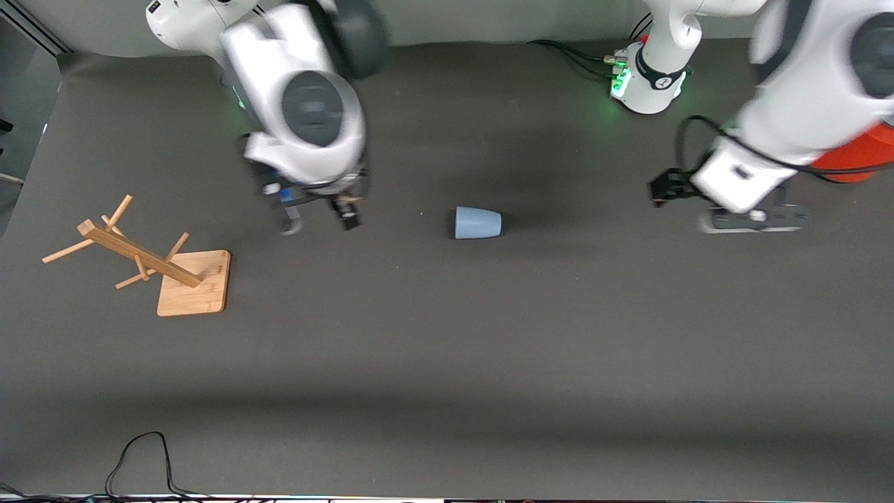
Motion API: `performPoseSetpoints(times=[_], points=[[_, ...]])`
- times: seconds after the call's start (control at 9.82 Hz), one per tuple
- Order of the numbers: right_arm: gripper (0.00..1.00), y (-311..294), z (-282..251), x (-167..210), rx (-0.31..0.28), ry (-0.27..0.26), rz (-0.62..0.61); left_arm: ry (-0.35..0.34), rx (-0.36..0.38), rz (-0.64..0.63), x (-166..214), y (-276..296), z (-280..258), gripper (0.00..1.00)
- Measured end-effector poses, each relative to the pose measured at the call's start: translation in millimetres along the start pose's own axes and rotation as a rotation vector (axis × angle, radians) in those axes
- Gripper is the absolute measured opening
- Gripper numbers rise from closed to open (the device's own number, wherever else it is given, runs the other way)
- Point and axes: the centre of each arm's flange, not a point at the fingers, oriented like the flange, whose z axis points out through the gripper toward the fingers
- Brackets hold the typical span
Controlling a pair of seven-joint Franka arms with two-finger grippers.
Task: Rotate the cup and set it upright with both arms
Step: 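Lay the cup on its side, open the right gripper and withdraw, then reach the left gripper down toward the rim of the lying cup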
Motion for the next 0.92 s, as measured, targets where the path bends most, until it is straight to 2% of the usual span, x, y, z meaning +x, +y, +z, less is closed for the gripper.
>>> performPoseSetpoints(times=[0.2,0.41,0.61,0.92], points=[[1.0,48.8,-7.6,94.3,0.017,-0.065,-0.13,0.007,0.065,-0.013,-18.6,77.3,20.2,1.0],[1.0,97.6,-6.5,170.7,0.072,-0.104,-0.278,0.026,0.104,-0.03,-28.7,145.8,36.7,1.0],[1.0,132.9,1.1,225.0,0.142,-0.103,-0.436,0.02,0.141,-0.039,-35.8,204.6,55.2,1.0],[1.0,162.7,15.2,271.7,0.219,-0.065,-0.638,0.026,0.176,-0.08,-58.9,286.1,92.4,1.0]])
